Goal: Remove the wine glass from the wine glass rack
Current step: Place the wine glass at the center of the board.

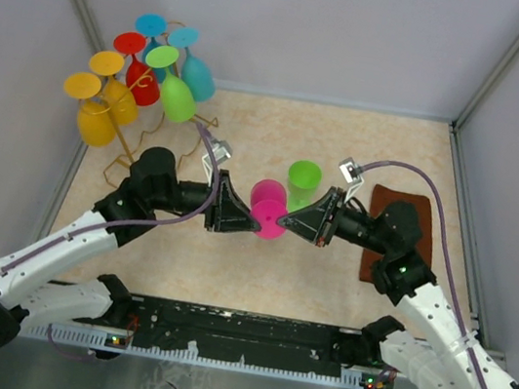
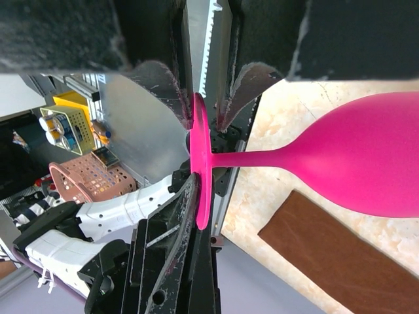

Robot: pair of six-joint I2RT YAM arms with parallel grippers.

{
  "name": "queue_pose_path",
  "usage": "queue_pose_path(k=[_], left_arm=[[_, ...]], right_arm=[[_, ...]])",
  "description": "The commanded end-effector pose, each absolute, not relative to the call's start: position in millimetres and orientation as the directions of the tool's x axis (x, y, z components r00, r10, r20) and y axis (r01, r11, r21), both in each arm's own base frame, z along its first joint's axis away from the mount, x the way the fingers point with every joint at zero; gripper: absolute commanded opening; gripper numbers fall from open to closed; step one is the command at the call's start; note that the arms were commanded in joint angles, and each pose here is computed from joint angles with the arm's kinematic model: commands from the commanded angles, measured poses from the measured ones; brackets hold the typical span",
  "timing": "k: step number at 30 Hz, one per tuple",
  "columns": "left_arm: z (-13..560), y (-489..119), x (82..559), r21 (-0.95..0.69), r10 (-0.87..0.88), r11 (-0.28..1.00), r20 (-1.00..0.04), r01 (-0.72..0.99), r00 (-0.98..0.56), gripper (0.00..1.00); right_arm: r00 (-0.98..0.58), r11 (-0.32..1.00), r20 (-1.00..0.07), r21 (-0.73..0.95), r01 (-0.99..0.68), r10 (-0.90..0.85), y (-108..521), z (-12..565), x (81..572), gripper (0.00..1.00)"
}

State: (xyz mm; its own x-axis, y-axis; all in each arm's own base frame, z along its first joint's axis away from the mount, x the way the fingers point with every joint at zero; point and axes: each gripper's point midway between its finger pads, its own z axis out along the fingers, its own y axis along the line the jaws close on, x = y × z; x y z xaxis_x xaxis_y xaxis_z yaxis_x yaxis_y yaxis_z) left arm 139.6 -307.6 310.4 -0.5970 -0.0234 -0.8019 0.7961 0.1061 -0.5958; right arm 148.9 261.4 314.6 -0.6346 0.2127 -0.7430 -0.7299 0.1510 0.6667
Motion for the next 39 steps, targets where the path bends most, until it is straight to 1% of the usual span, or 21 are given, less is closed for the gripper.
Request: queue_pose_path(k=[1, 5, 11, 13, 15, 17, 19, 21, 24, 27, 29, 30, 31, 33, 35, 37, 39], left_arm=[[323, -314, 134, -0.574, -0.016, 0.063, -0.818, 0.816, -0.575, 0.26], [328, -321, 138, -0.563, -0.022, 0.065, -0.826, 0.824, -0.563, 0.24], [331, -324, 139, -0.561, -0.038, 0.06, -0.828, 0.826, -0.56, 0.15], [330, -325, 139, -0.568, -0.04, 0.053, -0.823, 0.822, -0.566, 0.09], [329, -325, 137, -0.57, -0.041, 0.043, -0.822, 0.821, -0.568, 0.0], [328, -325, 136, -0.567, -0.041, 0.04, -0.824, 0.823, -0.566, 0.0], [328, -322, 136, -0.539, -0.048, 0.045, -0.842, 0.841, -0.537, 0.0], [329, -319, 135, -0.504, -0.063, 0.052, -0.863, 0.862, -0.501, 0.0], [331, -312, 134, -0.437, -0.093, 0.058, -0.898, 0.898, -0.431, 0.0], [330, -306, 131, -0.378, -0.107, 0.062, -0.923, 0.924, -0.37, 0.0], [327, -304, 126, -0.343, -0.107, 0.048, -0.936, 0.938, -0.336, 0.0], [325, -302, 123, -0.323, -0.106, 0.035, -0.942, 0.946, -0.318, 0.0], [322, -301, 120, -0.303, -0.104, 0.023, -0.949, 0.953, -0.299, 0.0], [317, -299, 115, -0.255, -0.108, 0.001, -0.961, 0.967, -0.253, 0.0], [312, -295, 111, -0.203, -0.124, -0.013, -0.971, 0.979, -0.203, 0.0], [304, -291, 107, -0.162, -0.134, -0.015, -0.978, 0.987, -0.162, 0.0], [298, -287, 105, -0.121, -0.141, -0.013, -0.983, 0.993, -0.121, 0.0]], right_arm=[[-0.522, 0.083, -0.805, 0.562, -0.823, 0.281, 258, 364, 139, 0.0], [-0.518, 0.07, -0.807, 0.556, -0.828, 0.284, 258, 366, 137, 0.0], [-0.515, 0.053, -0.815, 0.545, -0.837, 0.265, 257, 367, 131, 0.0], [-0.513, 0.058, -0.817, 0.544, -0.837, 0.263, 257, 366, 131, 0.0], [-0.508, 0.055, -0.819, 0.539, -0.841, 0.266, 257, 368, 130, 0.0], [-0.502, 0.053, -0.821, 0.533, -0.844, 0.271, 256, 370, 130, 0.01], [-0.492, 0.058, -0.826, 0.525, -0.849, 0.273, 255, 372, 129, 0.1], [-0.478, 0.083, -0.834, 0.517, -0.852, 0.276, 253, 372, 131, 0.21], [-0.444, 0.137, -0.853, 0.492, -0.86, 0.275, 249, 370, 134, 0.28], [-0.412, 0.204, -0.865, 0.475, -0.856, 0.285, 243, 369, 141, 0.41], [-0.397, 0.244, -0.869, 0.47, -0.848, 0.296, 239, 369, 145, 0.53], [-0.388, 0.267, -0.87, 0.469, -0.842, 0.305, 236, 369, 147, 0.55], [-0.374, 0.299, -0.873, 0.465, -0.834, 0.314, 233, 369, 151, 0.58], [-0.336, 0.373, -0.885, 0.446, -0.814, 0.323, 224, 368, 159, 0.59], [-0.27, 0.483, -0.915, 0.39, -0.784, 0.299, 211, 365, 170, 0.63], [-0.225, 0.602, -0.933, 0.353, -0.716, 0.279, 192, 363, 183, 0.65], [-0.198, 0.695, -0.944, 0.328, -0.64, 0.263, 174, 364, 193, 0.74]])
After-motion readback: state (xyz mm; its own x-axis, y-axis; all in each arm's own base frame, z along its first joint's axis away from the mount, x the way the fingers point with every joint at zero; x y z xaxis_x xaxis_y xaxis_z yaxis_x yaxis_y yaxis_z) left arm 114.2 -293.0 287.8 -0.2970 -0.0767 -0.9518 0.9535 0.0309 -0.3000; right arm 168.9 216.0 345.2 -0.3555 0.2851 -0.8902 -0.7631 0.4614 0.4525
